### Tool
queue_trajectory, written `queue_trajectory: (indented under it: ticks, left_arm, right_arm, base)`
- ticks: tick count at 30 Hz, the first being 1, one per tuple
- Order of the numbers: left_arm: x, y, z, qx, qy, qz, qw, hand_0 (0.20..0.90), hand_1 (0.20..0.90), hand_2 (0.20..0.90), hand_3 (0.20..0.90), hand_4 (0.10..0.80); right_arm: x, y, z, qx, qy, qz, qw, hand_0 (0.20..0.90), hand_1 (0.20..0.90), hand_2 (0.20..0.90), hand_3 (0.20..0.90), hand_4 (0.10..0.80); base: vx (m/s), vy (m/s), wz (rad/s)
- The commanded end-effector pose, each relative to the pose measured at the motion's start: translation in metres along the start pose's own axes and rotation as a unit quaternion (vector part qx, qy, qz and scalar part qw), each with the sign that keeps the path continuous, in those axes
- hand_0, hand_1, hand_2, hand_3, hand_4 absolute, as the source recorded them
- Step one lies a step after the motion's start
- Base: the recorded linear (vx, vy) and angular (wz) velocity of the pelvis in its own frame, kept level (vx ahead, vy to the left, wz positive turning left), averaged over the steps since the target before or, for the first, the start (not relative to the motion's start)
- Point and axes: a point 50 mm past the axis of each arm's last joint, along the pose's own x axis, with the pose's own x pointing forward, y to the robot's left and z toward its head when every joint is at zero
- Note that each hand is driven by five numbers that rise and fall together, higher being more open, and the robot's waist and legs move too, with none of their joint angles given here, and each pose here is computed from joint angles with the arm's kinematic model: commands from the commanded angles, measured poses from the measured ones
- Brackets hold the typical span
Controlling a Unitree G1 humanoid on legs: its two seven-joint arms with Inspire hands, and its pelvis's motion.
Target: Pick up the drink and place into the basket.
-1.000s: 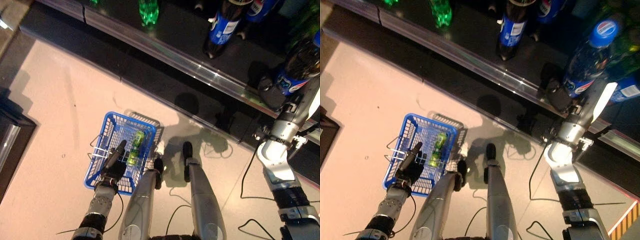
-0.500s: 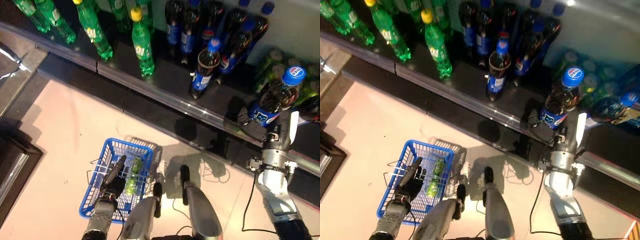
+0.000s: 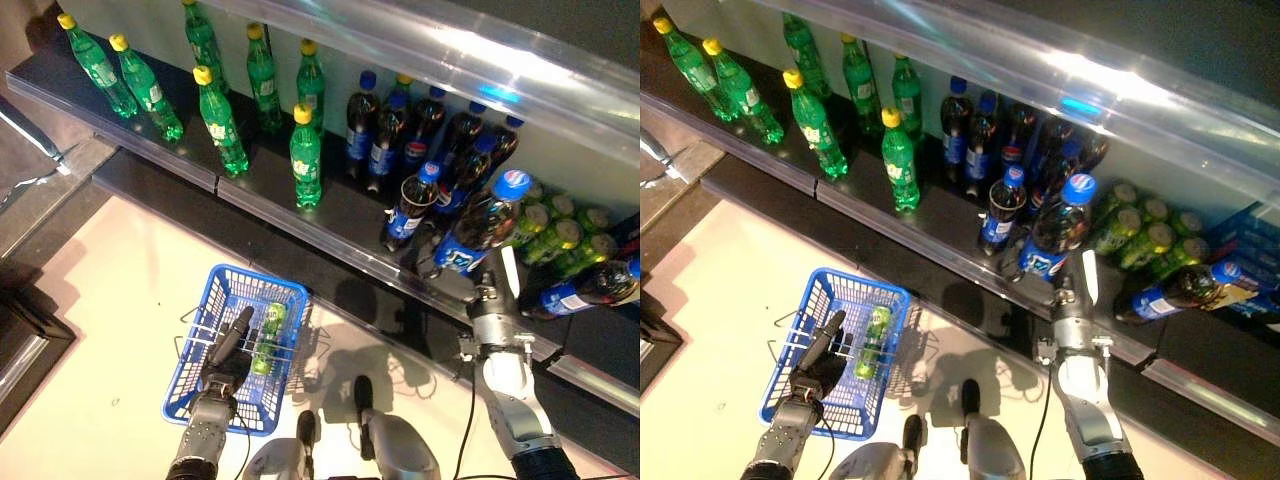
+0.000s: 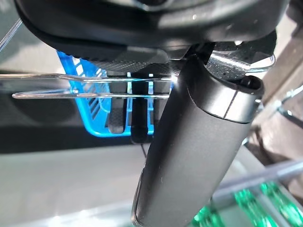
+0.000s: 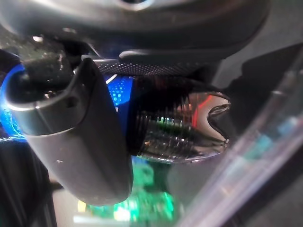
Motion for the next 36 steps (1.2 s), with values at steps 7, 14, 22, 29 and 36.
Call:
queue_trajectory:
  ticks: [7, 14, 22, 29, 36]
  left_arm:
    - [-0.010, -0.067, 0.044, 0.110, -0.075, -0.228, 0.965, 0.300, 0.300, 0.300, 0.200, 0.100]
    - [-0.016, -0.100, 0.041, 0.185, -0.031, -0.313, 0.931, 0.300, 0.300, 0.300, 0.200, 0.100]
    - [-0.030, -0.143, 0.032, 0.281, 0.043, -0.416, 0.864, 0.300, 0.300, 0.300, 0.200, 0.100]
    - [-0.046, -0.180, 0.003, 0.291, 0.142, -0.499, 0.804, 0.300, 0.300, 0.300, 0.200, 0.100]
    - [-0.067, -0.209, -0.025, 0.266, 0.188, -0.557, 0.764, 0.300, 0.300, 0.300, 0.200, 0.100]
  right_arm:
    - [-0.009, 0.019, 0.019, -0.037, -0.063, 0.123, 0.990, 0.300, 0.300, 0.300, 0.200, 0.100]
    - [-0.012, 0.045, 0.017, -0.041, -0.050, 0.237, 0.969, 0.300, 0.300, 0.300, 0.200, 0.100]
    - [-0.014, 0.075, -0.011, -0.021, 0.056, 0.311, 0.949, 0.300, 0.300, 0.300, 0.200, 0.100]
    - [-0.008, 0.114, -0.034, 0.006, 0.123, 0.329, 0.936, 0.300, 0.300, 0.300, 0.200, 0.100]
    - [-0.003, 0.139, -0.062, -0.002, 0.203, 0.317, 0.926, 0.300, 0.300, 0.300, 0.200, 0.100]
  base:
    - [-0.019, 0.035, 0.09]
    - [-0.016, 0.030, 0.26]
    - [0.031, 0.036, 0.34]
    - [0.054, 0.047, 0.38]
    - [0.053, 0.063, 0.61]
